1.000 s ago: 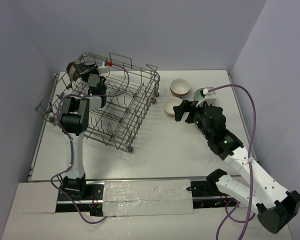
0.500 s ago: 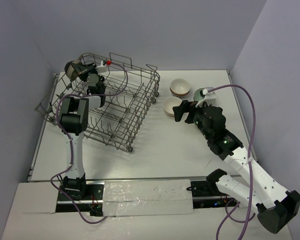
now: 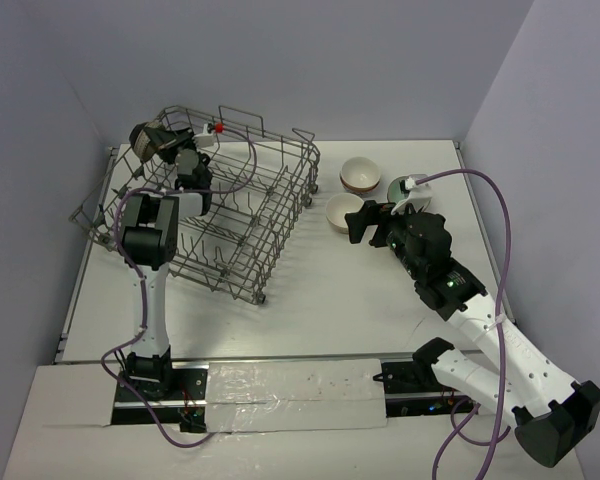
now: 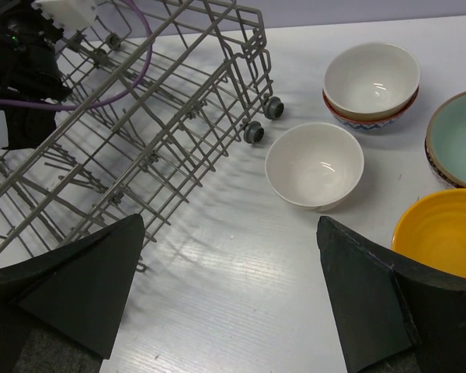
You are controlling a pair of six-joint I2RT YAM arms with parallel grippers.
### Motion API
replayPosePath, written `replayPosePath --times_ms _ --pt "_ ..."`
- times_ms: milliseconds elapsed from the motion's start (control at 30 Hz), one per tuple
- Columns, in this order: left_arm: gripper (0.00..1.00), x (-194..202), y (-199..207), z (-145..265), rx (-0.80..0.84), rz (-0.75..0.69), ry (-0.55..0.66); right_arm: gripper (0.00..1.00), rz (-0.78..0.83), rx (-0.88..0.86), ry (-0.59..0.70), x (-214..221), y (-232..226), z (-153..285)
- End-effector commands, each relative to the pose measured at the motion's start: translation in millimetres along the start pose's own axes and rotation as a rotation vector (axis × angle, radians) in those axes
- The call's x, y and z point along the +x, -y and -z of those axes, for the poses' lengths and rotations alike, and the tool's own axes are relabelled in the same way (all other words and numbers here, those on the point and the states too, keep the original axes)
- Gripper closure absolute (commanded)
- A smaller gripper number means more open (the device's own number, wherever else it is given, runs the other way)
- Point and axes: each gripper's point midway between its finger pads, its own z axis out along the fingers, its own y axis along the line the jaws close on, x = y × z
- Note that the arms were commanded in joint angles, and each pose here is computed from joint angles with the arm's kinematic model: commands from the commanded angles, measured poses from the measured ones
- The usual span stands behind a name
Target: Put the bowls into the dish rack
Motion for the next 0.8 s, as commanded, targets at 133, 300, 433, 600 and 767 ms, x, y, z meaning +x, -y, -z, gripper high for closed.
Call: replayPosePath --times_ms 133,300,433,600,767 --pt "1.0 6 17 7 0.001 -0.036 -0.028 0.01 -0.015 -0.013 0.034 -7 -3 -2" --pt "1.0 2 25 9 0.013 -0.045 -0.025 0.01 -0.016 -0.021 0.036 -8 -4 -1" --pt "0.98 1 28 9 0.024 -0.049 -0.029 0.01 -0.017 -0.021 0.041 -8 -4 0" --pt "0.85 0 29 10 0.029 -0.041 -0.025 0.01 -0.017 -0.019 0.04 -8 -4 -1" --pt "0.79 0 27 9 0.04 -0.007 -0.028 0.01 -0.016 -0.021 0.042 -8 -4 0"
